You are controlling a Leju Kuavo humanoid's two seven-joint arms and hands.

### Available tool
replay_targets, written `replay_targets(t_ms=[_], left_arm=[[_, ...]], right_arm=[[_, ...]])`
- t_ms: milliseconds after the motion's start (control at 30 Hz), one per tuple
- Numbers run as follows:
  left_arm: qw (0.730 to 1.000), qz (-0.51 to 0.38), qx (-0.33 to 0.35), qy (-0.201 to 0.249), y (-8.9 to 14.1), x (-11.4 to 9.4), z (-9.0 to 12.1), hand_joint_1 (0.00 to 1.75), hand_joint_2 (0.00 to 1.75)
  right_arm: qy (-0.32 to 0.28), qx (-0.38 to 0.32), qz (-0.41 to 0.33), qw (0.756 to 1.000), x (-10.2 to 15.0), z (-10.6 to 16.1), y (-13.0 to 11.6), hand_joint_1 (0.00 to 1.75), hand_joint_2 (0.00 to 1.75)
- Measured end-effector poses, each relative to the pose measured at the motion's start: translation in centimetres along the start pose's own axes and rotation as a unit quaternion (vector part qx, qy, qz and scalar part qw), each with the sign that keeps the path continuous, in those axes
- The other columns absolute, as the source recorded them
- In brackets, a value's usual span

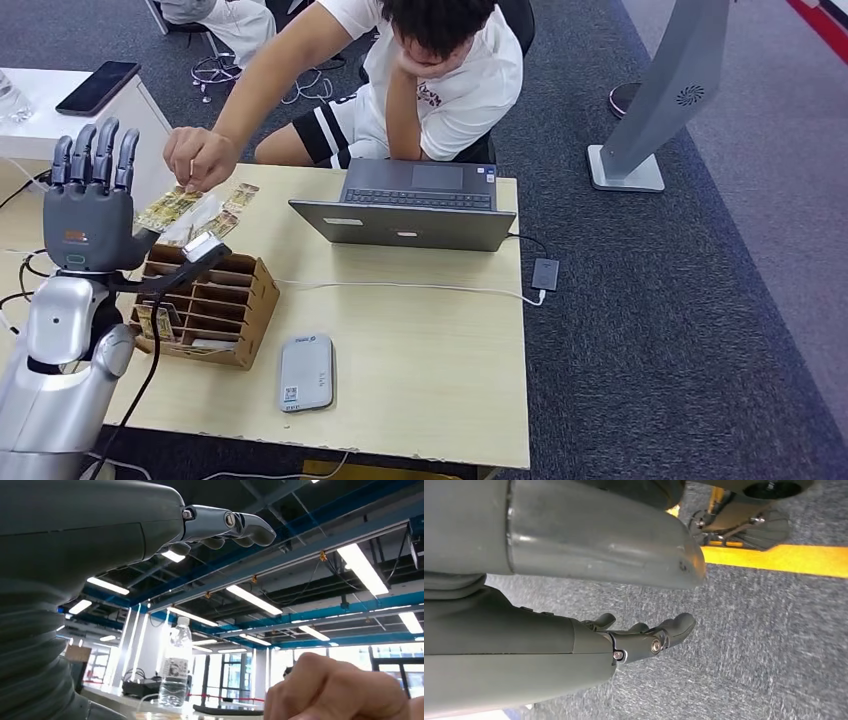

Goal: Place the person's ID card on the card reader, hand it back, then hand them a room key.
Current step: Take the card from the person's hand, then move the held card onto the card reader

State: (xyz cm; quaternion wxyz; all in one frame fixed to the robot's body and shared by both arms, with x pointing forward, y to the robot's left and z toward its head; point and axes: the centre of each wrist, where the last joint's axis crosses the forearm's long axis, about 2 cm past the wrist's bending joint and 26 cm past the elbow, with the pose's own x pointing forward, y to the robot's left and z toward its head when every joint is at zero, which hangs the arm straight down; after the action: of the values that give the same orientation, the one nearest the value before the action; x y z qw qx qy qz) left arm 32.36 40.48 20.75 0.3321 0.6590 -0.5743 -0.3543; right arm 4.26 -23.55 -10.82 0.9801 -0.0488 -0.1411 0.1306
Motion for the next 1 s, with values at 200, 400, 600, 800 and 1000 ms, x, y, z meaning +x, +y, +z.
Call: replay_targets(t_ms=[200, 400, 600, 800, 1000], left_arm=[[0.999, -0.044, -0.01, -0.012, 0.1, -1.2, 1.3, 1.31, 1.75], [0.999, -0.037, -0.018, -0.011, -0.1, -1.2, 1.6, 1.75, 1.75], [0.999, -0.026, -0.032, -0.01, -0.4, -1.2, 2.3, 1.75, 1.75], [0.999, -0.023, -0.037, -0.013, -0.4, -1.1, 2.6, 1.75, 1.75], [0.999, -0.019, -0.038, -0.021, -0.2, -0.8, 3.4, 1.75, 1.75]], right_arm=[[-0.003, 0.012, 0.048, 0.999, 0.3, 0.2, 1.0, 0.0, 0.0], [-0.005, 0.021, 0.067, 0.998, 0.4, 0.3, 1.7, 0.0, 0.0], [-0.003, 0.023, 0.069, 0.997, 0.4, 0.4, 1.9, 0.0, 0.0], [-0.006, 0.022, 0.068, 0.997, 0.3, 0.4, 2.0, 0.0, 0.0], [-0.011, 0.021, 0.063, 0.998, 0.4, 0.5, 2.3, 0.0, 0.0]])
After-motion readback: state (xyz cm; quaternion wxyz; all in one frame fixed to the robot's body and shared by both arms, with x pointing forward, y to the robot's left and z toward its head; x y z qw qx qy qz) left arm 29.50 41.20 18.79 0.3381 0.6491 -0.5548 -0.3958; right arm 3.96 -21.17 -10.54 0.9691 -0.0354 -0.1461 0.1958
